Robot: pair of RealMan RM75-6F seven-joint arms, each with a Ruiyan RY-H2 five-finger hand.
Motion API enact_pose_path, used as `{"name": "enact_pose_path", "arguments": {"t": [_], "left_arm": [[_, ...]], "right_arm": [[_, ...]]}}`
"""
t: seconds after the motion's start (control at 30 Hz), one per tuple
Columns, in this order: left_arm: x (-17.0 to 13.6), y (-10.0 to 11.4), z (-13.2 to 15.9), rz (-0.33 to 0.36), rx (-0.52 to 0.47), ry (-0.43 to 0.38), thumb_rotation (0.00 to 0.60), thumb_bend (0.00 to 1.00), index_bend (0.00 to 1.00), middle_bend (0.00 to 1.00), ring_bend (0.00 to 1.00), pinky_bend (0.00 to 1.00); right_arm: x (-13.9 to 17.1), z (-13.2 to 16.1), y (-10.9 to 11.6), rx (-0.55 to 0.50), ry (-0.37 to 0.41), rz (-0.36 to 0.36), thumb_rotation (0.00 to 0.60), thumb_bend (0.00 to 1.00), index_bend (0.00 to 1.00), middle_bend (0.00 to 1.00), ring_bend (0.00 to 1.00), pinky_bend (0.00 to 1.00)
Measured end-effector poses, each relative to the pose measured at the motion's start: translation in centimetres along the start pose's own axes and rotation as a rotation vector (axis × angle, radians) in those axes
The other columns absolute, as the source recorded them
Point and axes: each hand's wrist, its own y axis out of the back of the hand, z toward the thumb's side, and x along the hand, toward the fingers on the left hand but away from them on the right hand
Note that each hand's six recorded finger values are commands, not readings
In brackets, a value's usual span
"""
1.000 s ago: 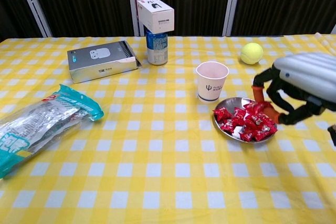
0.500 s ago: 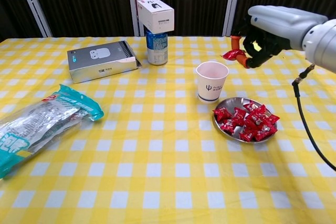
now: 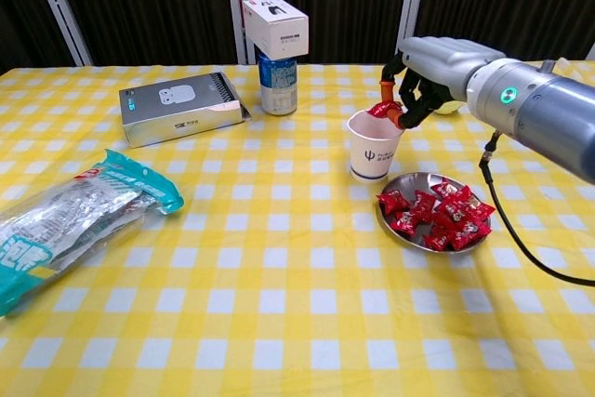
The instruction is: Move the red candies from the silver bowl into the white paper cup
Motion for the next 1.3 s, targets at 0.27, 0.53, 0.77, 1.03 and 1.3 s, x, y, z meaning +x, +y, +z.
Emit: {"name": "enact_pose_path", "arguments": {"t": [0.27,0.53,0.77,1.03,1.3], "left_arm": [[-0.1,0.1,-0.2,-0.001,-0.001,0.008,0.6,0.04,0.0,0.0,0.0,0.0],[-0.1,0.2,-0.1,0.004,-0.001,0.008,0.6,0.04,0.0,0.0,0.0,0.0],[-0.2,0.2,-0.1,0.008,-0.003,0.005,0.6,0.04,0.0,0.0,0.0,0.0],[-0.3,0.2,0.2,0.012,0.001,-0.003,0.6,0.04,0.0,0.0,0.0,0.0],[-0.3,0.2,0.5,0.022,0.009,-0.012,0.6,0.04,0.0,0.0,0.0,0.0]], "right_arm": [[-0.6,-0.2,-0.5,0.01,-0.018,-0.001,0.6,0.35,0.38,0.79,0.89,0.91],[0.1,-0.3,0.3,0.01,-0.013,-0.027,0.6,0.34,0.36,0.79,0.89,0.91],[2.4,-0.6,1.9,-0.003,0.009,-0.052,0.6,0.34,0.36,0.79,0.89,0.91],[7.0,-1.8,3.0,0.021,0.028,-0.028,0.6,0.34,0.36,0.79,0.89,0.91],[11.4,-3.6,1.6,0.072,0.006,0.079,0.6,0.31,0.29,0.73,0.84,0.9]]}}
